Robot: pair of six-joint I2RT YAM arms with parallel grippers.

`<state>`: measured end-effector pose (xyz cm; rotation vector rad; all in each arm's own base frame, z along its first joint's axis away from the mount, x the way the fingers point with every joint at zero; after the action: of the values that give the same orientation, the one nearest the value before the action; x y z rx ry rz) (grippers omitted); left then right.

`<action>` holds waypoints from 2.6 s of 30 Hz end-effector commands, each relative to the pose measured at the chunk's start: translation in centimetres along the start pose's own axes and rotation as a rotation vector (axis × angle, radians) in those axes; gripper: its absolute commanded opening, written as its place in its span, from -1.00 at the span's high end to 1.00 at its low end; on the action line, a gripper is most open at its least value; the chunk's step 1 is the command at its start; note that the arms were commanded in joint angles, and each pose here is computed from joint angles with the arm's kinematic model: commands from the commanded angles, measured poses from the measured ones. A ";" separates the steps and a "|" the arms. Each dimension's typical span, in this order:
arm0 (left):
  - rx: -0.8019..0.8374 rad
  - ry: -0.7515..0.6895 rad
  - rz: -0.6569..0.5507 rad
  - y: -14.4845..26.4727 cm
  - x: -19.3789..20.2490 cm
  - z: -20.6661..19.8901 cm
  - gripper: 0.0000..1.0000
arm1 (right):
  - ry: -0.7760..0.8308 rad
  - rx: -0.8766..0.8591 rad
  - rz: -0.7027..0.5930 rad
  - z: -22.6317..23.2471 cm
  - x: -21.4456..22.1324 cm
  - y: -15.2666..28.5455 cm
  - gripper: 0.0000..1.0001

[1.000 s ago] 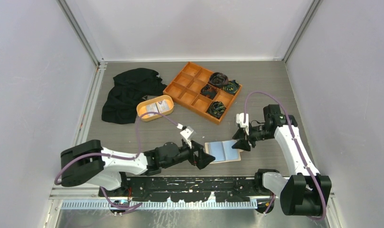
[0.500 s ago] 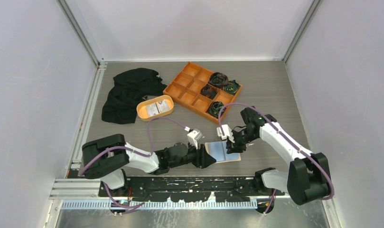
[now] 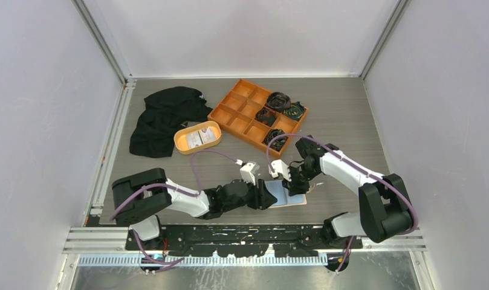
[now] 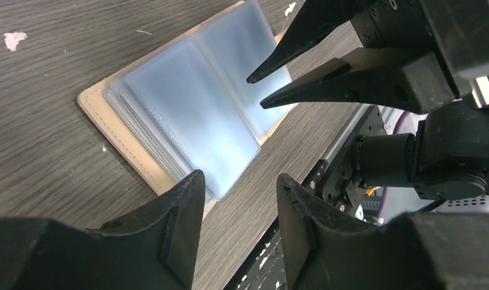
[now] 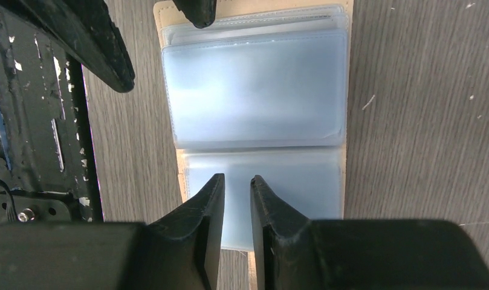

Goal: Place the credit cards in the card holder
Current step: Open the card holder at the center of the board.

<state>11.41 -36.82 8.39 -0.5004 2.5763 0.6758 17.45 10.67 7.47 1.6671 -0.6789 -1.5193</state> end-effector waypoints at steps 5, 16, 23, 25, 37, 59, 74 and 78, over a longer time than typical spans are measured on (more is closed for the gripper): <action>0.027 0.030 -0.036 -1.5 -0.8 -1.2 0.04 | 0.002 0.027 0.019 -1.0 -0.4 0.2 0.44; -0.054 0.050 -0.009 -2.3 -0.2 -0.3 0.04 | -0.009 0.020 0.033 -1.0 -0.2 0.1 0.44; -0.015 0.061 0.006 -2.7 -0.1 -1.0 0.04 | -0.027 0.018 0.048 -1.2 -0.1 -0.2 0.44; 0.015 0.065 0.005 -3.0 -0.2 -1.4 0.04 | -0.029 0.018 0.052 -1.2 -0.1 -0.3 0.44; 0.158 0.080 -0.006 -4.7 -0.5 -3.3 0.05 | -0.066 0.025 0.046 -1.5 -0.4 -0.2 0.44; 0.196 0.085 -0.056 -6.5 -1.6 -2.5 0.01 | -0.374 0.263 -0.024 -3.9 0.3 5.3 0.32; 0.203 0.018 0.059 -9.9 -1.1 -4.4 -0.06 | -0.650 0.162 0.196 -3.7 5.9 4.4 0.30; 0.221 0.007 0.080 -10.6 -0.8 -4.8 -0.10 | -0.669 0.077 0.163 -3.1 5.6 3.5 0.31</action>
<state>15.12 -46.83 8.01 -0.3902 2.6702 0.4532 21.63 4.27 6.37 1.1230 -1.2574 -1.9080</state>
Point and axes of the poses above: each gripper's point midway between its finger pads, its own y axis back along the fingers, its own z axis along the line the jaws close on, x = y × z, the point moved 5 cm from there along y, back along the fingers, and after that the axes turned 11 degrees about y, right-handed, at the moved point
